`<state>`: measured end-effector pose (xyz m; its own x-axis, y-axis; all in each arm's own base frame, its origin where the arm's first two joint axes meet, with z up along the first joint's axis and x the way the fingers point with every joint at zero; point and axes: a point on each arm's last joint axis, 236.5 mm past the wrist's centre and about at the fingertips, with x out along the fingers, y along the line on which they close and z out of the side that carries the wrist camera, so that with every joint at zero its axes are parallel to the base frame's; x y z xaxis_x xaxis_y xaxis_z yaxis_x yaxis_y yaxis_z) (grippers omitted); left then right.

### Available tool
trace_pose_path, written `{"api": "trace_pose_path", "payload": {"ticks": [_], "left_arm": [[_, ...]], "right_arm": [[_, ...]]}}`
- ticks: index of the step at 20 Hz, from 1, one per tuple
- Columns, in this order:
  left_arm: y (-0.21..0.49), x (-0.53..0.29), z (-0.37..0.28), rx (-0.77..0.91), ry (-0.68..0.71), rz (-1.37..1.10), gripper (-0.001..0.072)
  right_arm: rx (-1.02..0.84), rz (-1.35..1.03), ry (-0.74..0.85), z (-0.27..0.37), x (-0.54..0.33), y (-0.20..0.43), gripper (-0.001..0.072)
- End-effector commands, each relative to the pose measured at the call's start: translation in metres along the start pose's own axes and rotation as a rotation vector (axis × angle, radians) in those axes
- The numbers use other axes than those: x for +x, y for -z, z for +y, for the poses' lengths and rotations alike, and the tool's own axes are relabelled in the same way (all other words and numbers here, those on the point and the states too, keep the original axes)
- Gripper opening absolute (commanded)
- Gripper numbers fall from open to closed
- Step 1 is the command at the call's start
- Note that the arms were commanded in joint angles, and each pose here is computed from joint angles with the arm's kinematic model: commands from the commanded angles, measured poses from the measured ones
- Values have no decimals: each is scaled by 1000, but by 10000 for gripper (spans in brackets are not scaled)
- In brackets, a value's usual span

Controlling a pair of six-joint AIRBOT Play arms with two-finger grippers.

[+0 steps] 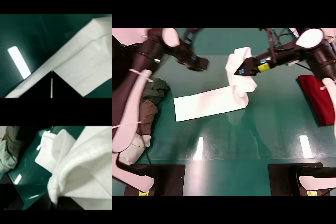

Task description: Fold the shirts.

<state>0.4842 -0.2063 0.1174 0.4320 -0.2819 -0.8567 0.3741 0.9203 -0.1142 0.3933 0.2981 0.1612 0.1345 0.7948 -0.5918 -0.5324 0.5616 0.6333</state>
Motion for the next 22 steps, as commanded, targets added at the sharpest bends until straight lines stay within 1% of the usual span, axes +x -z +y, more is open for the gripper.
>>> {"api": "trace_pose_path", "payload": {"ticks": [1,5,8,12,16,17,18,19,20,22], "left_arm": [[-1,-89,69,-13,-212,-76,28],[0,-173,100,-59,-291,-208,29],[4,-211,106,-70,-332,-269,28],[17,-217,103,-78,-329,-237,29],[21,-215,102,-81,-321,-216,29],[23,-214,102,-82,-320,-211,29],[24,-214,102,-83,-320,-204,29],[25,-213,101,-84,-318,-199,29],[27,-213,100,-85,-315,-191,29],[30,-212,100,-87,-314,-177,29]], "right_arm": [[-48,57,-47,22,43,-3,16],[-104,134,-99,47,108,5,16],[-119,153,-123,58,156,12,16],[-85,151,-111,52,205,29,17],[-113,144,-132,65,243,40,28],[-134,116,-154,75,252,39,141],[-153,77,-187,90,260,37,365],[-159,41,-222,106,266,34,530],[-176,4,-251,122,269,31,609],[-256,-14,-282,142,262,31,610]]}}
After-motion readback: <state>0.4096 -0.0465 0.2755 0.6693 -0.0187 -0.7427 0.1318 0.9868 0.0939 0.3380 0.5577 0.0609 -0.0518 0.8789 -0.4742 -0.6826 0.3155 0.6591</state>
